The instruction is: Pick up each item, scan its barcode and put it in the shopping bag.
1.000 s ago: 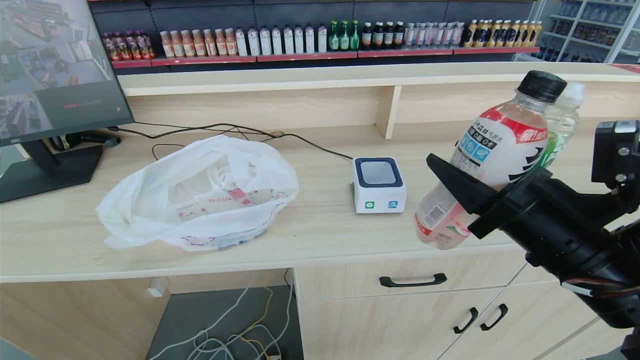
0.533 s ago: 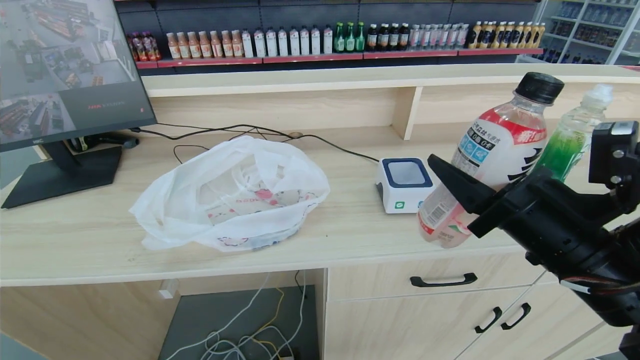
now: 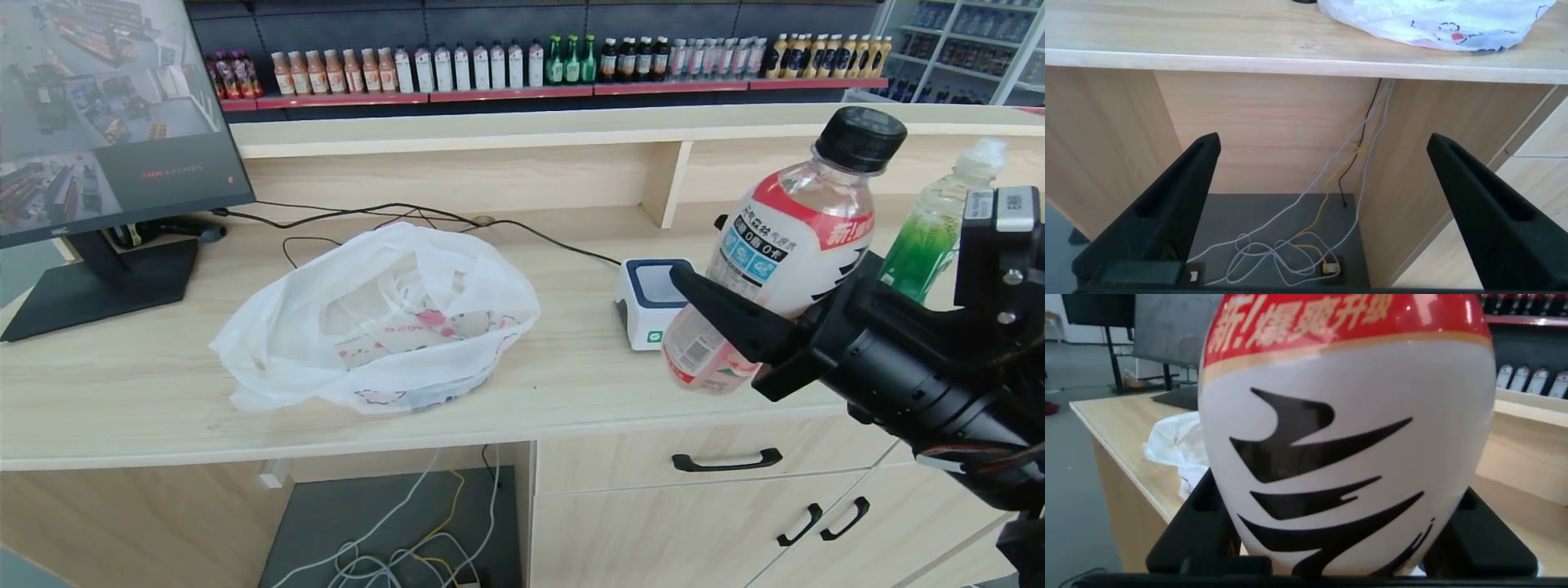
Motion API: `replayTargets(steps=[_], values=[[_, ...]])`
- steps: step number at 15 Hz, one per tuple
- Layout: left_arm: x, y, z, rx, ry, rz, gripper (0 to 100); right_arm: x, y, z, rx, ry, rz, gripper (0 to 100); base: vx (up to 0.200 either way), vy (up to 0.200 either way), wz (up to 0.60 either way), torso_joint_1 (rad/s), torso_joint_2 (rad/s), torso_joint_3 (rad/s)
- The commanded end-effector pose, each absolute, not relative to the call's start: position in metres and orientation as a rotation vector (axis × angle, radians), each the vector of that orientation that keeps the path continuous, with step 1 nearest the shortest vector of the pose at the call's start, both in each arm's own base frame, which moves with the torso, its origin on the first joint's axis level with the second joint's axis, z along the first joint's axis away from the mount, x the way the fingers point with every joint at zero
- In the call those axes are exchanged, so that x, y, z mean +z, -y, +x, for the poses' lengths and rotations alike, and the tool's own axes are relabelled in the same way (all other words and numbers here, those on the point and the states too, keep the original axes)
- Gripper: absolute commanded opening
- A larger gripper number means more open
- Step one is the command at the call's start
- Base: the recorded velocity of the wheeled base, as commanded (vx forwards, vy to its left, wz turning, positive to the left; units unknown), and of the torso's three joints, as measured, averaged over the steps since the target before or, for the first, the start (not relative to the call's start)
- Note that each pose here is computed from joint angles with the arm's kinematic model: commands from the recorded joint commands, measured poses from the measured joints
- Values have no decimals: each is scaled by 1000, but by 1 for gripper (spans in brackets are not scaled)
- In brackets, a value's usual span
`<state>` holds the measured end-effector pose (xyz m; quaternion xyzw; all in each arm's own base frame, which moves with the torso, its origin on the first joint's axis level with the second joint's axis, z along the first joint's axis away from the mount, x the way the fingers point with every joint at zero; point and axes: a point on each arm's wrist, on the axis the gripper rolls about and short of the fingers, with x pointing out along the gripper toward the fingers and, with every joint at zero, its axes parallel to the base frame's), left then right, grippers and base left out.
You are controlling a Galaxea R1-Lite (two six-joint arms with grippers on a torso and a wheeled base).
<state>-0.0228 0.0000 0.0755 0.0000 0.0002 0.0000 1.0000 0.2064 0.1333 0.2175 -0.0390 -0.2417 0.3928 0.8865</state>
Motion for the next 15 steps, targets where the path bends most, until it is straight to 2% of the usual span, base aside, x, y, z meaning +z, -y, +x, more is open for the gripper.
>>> replayTargets(steps=[1,3,6,8,11,15], values=[[75,0,-23,0,0,0,100,226,-139,222,808,540,-138,0,0,0,0,0,0,0],[75,0,-23,0,0,0,100,237,-147,231,796,584,-186,0,0,0,0,0,0,0],[75,0,-23,0,0,0,100,245,-159,236,745,696,-455,0,0,0,0,0,0,0],[75,0,-23,0,0,0,100,246,-174,238,795,743,-645,0,0,0,0,0,0,0],[75,0,-23,0,0,0,100,255,-177,265,827,909,-824,0,0,0,0,0,0,0],[75,0,-23,0,0,0,100,236,-151,288,868,972,-1002,0,0,0,0,0,0,0]])
